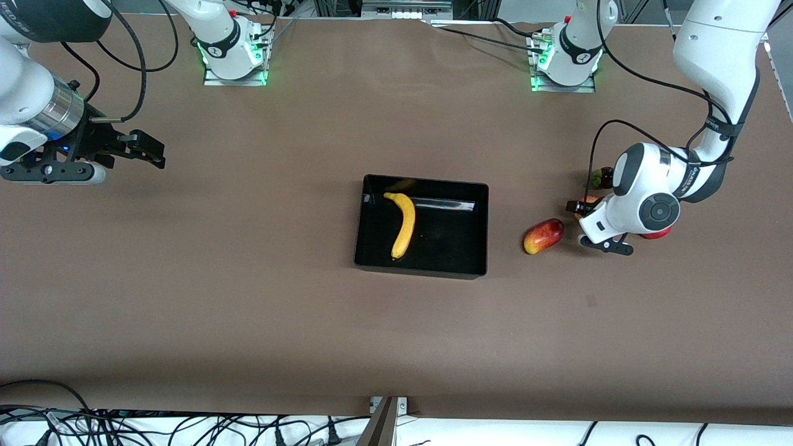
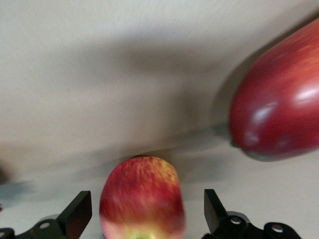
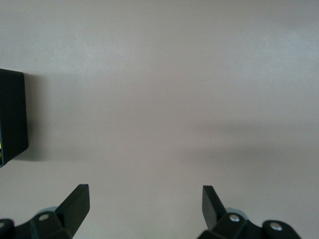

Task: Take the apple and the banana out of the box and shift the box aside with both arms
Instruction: 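Carry the apple beside the mango and release it with the left gripper, then move the left gripper back into the tray over the banana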

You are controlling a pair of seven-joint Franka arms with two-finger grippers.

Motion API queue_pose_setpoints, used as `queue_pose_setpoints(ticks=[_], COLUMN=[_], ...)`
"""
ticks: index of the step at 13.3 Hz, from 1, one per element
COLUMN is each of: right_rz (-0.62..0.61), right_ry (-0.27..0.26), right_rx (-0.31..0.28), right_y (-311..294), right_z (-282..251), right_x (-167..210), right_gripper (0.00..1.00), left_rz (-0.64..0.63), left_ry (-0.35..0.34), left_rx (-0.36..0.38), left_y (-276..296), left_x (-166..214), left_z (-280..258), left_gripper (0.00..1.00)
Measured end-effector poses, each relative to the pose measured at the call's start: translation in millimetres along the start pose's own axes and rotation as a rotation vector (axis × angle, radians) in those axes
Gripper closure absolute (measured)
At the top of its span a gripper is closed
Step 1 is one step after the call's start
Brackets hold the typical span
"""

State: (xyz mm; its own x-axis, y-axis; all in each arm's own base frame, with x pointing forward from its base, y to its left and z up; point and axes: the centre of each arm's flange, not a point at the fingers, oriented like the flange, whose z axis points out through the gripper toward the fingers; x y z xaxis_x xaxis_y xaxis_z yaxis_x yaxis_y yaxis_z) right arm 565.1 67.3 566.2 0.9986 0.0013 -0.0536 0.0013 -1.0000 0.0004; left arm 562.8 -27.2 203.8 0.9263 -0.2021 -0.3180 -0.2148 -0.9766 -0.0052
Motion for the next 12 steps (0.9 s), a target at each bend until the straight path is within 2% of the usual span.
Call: queue_pose_setpoints(ticks=[4,7,8,11,12], right_rz=[0.0,0.001,0.002,0.012,0.013], right_ry=[-0.001,-0.001,-0.001,-0.001,-0.001], right_rx=[0.0,0.0,0.0,0.0,0.0], right_y=[0,0,1,7,7], right_z=[0,0,0,0,0], right_x=[0,0,0,1,1], right_gripper=[0.0,0.0,0.0,0.0,0.0], left_rz=[0.066,0.161,0.187,0.19,0.174], left_ry=[0.03,0.127,0.149,0.161,0.203], left_rx=[0.034,0.046,0.027,-0.124,-0.159], left_y=[31,95,123,210,243], left_x=[11,23,28,61,77], left_z=[-113,-188,-197,-183,-173], left_gripper=[0.0,0.0,0.0,0.0,0.0])
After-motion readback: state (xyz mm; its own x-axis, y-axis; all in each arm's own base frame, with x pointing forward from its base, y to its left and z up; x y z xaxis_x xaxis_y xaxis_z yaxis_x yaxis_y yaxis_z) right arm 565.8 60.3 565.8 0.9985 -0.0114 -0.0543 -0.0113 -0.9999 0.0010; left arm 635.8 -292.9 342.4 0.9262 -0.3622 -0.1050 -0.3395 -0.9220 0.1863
